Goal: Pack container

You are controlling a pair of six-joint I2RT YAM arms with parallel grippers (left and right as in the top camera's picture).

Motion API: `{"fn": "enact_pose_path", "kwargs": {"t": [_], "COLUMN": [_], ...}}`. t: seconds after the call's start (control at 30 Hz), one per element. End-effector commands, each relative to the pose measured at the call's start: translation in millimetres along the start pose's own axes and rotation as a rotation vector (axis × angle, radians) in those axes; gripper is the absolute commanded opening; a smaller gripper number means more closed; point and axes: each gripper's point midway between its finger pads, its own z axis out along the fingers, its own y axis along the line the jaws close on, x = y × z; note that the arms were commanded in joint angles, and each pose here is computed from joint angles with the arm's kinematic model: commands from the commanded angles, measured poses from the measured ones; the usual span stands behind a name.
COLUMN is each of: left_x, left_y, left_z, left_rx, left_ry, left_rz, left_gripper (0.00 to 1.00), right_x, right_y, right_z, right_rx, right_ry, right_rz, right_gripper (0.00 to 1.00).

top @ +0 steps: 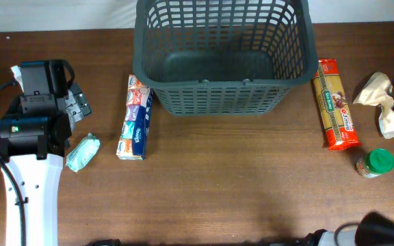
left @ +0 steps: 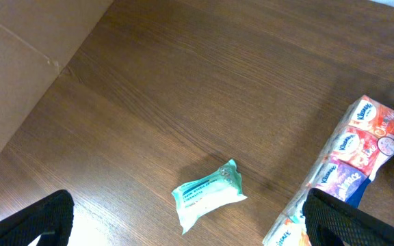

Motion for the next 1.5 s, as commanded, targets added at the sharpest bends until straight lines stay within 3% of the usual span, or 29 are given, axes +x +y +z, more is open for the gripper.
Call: {"fn": "enact_pose_path", "kwargs": {"t": [0.0, 0.1, 0.2, 0.53, 0.83, 1.2, 1.47], "left_x": [-5.9, -5.9, -5.9, -5.9, -5.9, -5.9, -5.9], "left_y": [5.1, 5.1, 5.1, 5.1, 5.1, 5.1, 5.1], "left_z": [-8.1, -8.1, -8.1, -8.1, -8.1, -8.1, -8.1], "left_rx": [-0.002, -0.002, -0.002, -0.002, -0.002, -0.002, -0.002], "left_ry": [-0.027, -0.027, -0.027, -0.027, -0.027, -0.027, -0.027], "left_rz": [-0.016, -0.016, -0.016, -0.016, -0.016, -0.016, -0.016], "left_gripper": [1.0, 1.0, 1.0, 1.0, 1.0, 1.0, 1.0], "right_x": [-4.3, -9.1, -15.4, 2.9, 42.0, 34.9, 51.0], "right_y": [-23.1, -4.1, -1.8, -3.2, 0.7, 8.3, 21.0], "right_z": [-8.5, 13.4, 38.9, 94.0, 168.9, 189.5, 224.1], "right_rx": [-0.007, -0.141, -0.137, -0.095, -0.07, -0.089, -0.114], "right_ry": [-0.064, -0.02, -0.008, 0.126, 0.249, 0.212, 0.337], "right_rz": [0.055, -0.07, -0.115, 0.037, -0.007, 0.052, 0.05], "right_gripper": [0.99, 0.99, 0.99, 0.99, 0.99, 0.99, 0.99]}}
